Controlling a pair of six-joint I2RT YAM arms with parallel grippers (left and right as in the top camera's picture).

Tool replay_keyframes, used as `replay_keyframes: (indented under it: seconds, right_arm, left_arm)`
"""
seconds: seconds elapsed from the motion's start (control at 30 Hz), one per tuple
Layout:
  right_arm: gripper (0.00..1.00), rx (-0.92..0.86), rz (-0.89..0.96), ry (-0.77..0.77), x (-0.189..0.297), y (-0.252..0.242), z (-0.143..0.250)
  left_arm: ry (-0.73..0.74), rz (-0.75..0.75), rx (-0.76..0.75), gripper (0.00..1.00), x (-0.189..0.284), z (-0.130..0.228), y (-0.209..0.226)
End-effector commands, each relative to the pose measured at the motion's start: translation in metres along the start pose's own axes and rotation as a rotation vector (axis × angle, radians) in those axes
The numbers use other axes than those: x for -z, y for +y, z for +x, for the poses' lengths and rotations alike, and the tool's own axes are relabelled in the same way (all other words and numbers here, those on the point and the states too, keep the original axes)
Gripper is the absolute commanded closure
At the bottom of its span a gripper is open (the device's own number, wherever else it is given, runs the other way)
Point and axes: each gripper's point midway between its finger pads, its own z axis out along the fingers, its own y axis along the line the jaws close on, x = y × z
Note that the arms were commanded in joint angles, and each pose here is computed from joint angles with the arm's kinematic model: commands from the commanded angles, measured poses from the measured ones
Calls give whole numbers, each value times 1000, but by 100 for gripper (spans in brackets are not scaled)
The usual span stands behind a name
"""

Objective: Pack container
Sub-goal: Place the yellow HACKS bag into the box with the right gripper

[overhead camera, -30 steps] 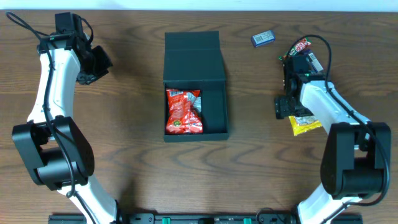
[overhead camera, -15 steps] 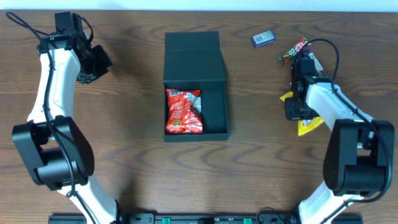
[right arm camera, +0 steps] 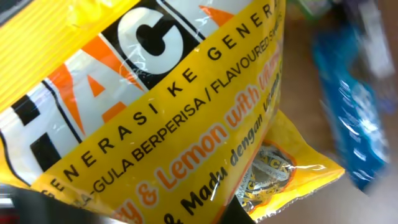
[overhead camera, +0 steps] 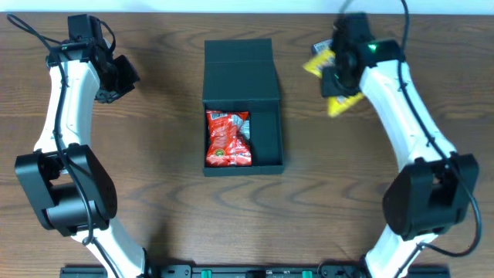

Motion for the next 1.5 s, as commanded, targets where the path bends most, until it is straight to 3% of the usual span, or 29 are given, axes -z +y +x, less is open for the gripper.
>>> replay_keyframes:
  seconds: [0.0, 0.33, 0.63, 1.37, 1.4, 1.47]
  right_arm:
    - [99, -94, -117, -29, 20, 53, -4]
    - [98, -335, -232, 77, 37, 169, 48]
    - [98, -359, -293, 167, 22, 216, 73]
    - [98, -296, -217, 261, -13, 237, 112]
    - [97, -283, -219, 266, -15, 238, 113]
    - [65, -242, -255, 270, -15, 245, 113]
  left_arm:
    - [-28, 12, -15, 93, 10, -6, -5]
    - [-28, 12, -15, 91, 10, -6, -5]
    - [-34, 5, -13, 91, 11, -8, -2]
    - [-37, -18, -12, 92, 11, -8, 2]
    - [-38, -18, -12, 92, 11, -8, 2]
    - [-38, -18, -12, 92, 11, -8, 2]
